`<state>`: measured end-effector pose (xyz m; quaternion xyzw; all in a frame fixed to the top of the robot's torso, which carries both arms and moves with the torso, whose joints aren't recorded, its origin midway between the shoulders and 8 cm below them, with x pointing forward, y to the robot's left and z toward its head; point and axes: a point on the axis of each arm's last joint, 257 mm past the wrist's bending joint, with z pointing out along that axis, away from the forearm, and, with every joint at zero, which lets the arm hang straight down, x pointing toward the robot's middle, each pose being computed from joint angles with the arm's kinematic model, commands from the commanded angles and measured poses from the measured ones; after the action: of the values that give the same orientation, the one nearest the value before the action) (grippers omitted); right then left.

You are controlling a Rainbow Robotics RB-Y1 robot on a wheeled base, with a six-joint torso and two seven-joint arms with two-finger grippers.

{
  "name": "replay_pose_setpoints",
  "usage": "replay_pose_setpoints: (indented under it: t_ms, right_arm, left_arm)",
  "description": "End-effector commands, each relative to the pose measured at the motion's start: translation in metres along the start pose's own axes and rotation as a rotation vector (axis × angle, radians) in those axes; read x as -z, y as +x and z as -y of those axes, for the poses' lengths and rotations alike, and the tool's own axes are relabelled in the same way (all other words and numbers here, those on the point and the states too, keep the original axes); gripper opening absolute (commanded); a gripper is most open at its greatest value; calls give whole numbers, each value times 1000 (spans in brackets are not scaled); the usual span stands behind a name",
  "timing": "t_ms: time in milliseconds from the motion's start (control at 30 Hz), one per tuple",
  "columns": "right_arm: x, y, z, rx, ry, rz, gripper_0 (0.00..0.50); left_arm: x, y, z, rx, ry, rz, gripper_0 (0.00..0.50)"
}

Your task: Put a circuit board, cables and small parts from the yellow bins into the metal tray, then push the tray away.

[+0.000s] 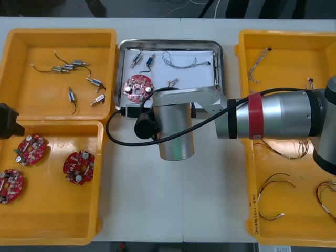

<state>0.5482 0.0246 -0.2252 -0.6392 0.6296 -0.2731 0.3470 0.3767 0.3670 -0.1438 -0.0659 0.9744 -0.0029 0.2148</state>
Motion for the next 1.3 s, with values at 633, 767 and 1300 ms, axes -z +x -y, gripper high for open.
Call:
replay_pose_setpoints:
  t_ms: [633,767,1300]
  right_arm:
    - [-7,2,77,102,118,9,0]
    - [-9,2,83,93,121,13,0]
    - [-23,11,99,39,100,26,0]
  left_arm:
    - [13,-3,-12,-112,-35,24,500]
    - [13,-3,-12,-112,-35,24,500]
    - [13,-3,-12,-112,-35,24,500]
